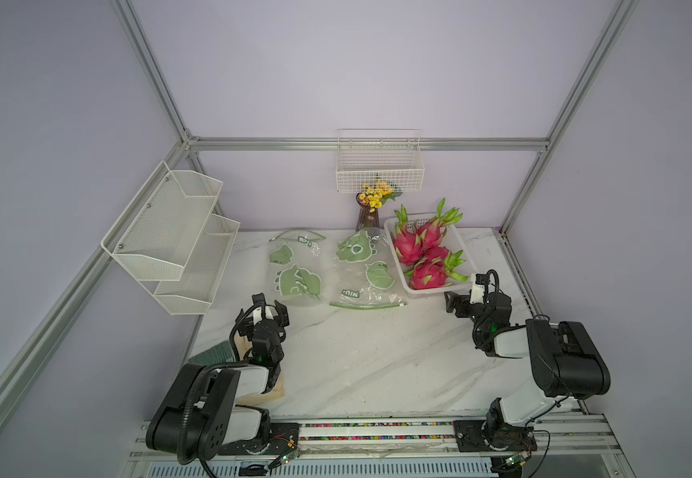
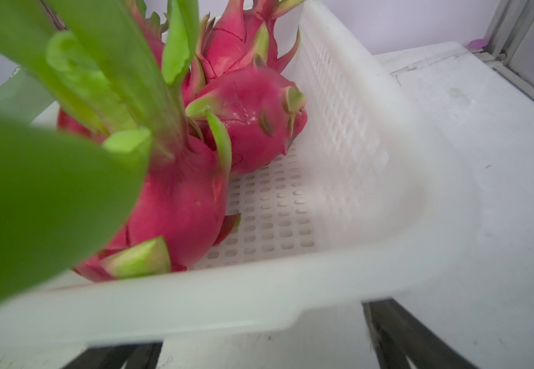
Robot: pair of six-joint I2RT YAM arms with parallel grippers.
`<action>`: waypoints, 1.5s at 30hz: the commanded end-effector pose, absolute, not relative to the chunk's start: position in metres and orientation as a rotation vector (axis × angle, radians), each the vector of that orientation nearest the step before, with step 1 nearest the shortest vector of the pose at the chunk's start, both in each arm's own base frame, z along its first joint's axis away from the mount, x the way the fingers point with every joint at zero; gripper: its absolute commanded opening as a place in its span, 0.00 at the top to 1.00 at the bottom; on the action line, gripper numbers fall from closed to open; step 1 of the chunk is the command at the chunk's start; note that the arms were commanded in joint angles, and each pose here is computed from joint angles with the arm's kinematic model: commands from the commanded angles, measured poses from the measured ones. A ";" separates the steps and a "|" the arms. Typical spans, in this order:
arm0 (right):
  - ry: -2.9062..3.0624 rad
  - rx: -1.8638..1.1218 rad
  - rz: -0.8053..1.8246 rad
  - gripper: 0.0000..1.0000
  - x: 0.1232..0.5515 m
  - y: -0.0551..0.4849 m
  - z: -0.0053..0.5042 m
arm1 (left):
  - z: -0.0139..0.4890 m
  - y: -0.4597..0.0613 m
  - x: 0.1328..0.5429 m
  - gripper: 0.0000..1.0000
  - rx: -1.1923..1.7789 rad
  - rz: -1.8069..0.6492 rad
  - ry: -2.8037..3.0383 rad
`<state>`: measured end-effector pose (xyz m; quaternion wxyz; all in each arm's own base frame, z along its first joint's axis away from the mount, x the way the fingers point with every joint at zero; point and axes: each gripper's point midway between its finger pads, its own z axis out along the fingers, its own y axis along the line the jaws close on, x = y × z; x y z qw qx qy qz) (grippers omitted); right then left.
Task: Open the zip-top bag and take out the dragon fruit
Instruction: Reset both arms
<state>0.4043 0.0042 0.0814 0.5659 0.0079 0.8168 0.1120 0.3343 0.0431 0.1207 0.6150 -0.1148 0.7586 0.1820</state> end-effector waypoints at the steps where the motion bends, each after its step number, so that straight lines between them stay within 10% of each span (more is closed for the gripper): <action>1: 1.801 -0.031 0.263 0.03 0.416 0.006 0.103 | 0.159 0.035 0.355 0.00 -0.223 0.368 1.608; 45: 1.849 -0.003 0.159 0.03 0.425 0.007 0.082 | 0.129 0.045 0.368 0.00 -0.234 0.309 1.666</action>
